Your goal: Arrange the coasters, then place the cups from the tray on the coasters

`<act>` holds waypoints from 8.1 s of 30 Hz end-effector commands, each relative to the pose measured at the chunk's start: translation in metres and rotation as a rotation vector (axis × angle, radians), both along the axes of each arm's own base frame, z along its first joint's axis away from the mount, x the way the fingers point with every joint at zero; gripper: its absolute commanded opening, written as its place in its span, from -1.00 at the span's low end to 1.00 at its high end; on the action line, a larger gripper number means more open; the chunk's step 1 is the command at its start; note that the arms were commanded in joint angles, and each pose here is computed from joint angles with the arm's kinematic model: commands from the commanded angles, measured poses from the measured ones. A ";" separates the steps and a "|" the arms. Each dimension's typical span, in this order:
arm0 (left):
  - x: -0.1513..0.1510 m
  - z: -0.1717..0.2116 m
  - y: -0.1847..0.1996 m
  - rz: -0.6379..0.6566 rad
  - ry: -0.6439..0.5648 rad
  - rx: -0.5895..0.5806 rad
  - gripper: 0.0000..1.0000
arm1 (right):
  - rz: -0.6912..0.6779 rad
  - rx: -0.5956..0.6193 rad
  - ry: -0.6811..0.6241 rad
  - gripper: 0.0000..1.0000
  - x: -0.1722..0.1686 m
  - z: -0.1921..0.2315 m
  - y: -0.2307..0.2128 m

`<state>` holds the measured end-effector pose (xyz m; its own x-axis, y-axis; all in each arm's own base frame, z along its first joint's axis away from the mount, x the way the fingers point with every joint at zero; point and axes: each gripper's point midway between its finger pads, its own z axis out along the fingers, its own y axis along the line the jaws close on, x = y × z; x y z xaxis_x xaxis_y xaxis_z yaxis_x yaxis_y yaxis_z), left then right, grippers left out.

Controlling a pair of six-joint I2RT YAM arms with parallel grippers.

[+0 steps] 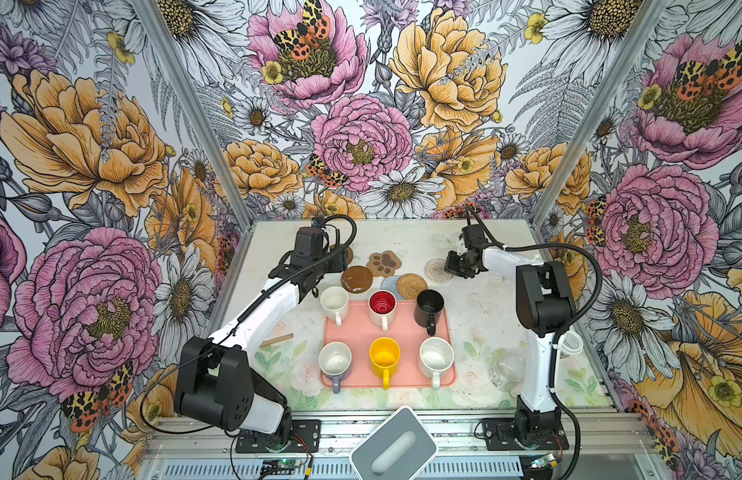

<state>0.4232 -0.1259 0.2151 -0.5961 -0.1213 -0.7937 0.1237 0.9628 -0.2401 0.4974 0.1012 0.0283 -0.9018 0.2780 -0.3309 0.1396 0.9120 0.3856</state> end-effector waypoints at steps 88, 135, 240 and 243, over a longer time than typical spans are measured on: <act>-0.023 0.008 -0.008 -0.025 -0.044 0.030 0.50 | 0.606 -0.019 0.130 -0.33 -0.072 0.014 0.195; -0.016 0.000 -0.040 -0.091 -0.015 0.021 0.51 | 0.223 -0.116 0.198 -0.45 0.000 -0.017 0.038; 0.039 -0.224 -0.186 -0.319 0.636 0.132 -1.00 | 0.076 -0.105 0.254 -1.00 -0.032 -0.009 -0.021; 0.038 -0.223 -0.186 -0.321 0.634 0.133 -1.00 | 0.076 -0.103 0.253 -1.00 -0.032 -0.008 -0.021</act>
<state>0.4763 -0.3539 0.0313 -0.8841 0.2254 -0.4094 0.3776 0.8607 -0.3415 0.4767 0.0940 0.0273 -0.9740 0.1699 -0.1496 0.1186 0.9459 0.3020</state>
